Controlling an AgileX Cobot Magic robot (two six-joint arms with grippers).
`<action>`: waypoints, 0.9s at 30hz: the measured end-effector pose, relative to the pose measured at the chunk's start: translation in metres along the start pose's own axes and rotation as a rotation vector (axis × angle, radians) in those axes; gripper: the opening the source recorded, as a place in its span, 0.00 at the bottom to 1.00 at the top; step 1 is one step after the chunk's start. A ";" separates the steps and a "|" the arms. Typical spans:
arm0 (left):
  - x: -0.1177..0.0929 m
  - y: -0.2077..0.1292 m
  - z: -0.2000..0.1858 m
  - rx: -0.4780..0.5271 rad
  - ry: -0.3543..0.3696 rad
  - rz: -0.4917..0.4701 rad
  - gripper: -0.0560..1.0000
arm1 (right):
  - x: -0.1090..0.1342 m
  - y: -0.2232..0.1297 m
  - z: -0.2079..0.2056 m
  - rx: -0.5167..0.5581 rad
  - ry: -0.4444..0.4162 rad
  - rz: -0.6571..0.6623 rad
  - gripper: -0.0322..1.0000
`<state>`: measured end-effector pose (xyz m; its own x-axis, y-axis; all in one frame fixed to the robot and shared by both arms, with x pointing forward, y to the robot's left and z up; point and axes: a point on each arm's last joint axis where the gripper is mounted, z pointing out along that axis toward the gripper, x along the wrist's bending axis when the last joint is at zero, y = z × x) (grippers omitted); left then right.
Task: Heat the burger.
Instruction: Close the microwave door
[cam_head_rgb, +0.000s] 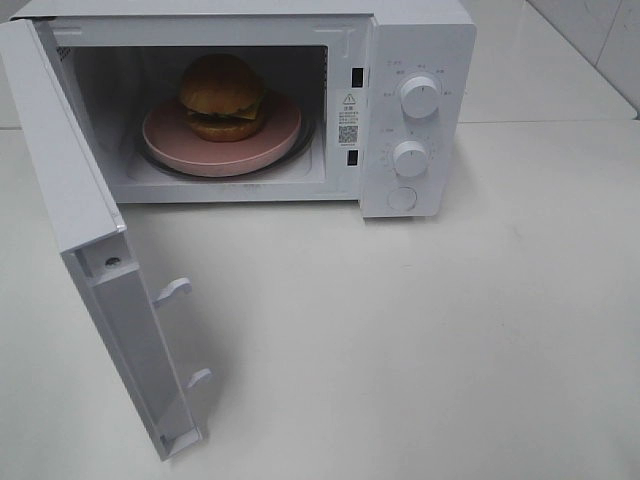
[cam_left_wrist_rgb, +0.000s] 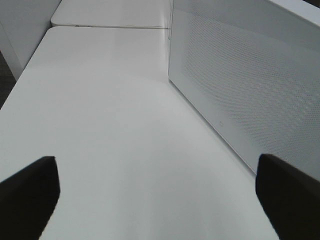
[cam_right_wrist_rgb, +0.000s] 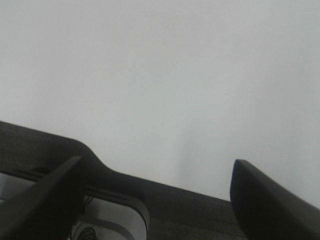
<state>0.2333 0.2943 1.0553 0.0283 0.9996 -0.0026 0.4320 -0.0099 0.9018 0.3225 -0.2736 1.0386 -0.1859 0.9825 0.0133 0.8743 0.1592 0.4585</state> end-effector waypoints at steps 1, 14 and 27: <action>0.000 0.000 0.000 0.000 0.000 0.000 0.99 | -0.004 -0.007 -0.004 -0.037 -0.005 0.037 0.77; 0.000 0.000 0.000 0.000 0.000 0.000 0.99 | -0.015 -0.047 -0.036 -0.353 -0.056 0.195 0.77; 0.000 0.000 0.000 0.000 0.000 0.000 0.99 | -0.016 -0.080 -0.056 -0.599 -0.091 0.220 0.77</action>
<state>0.2333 0.2943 1.0553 0.0283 0.9996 -0.0026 0.4320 -0.0099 0.9018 0.2309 -0.3069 1.0513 0.0308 0.9945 0.0999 0.4810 -0.1024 0.8707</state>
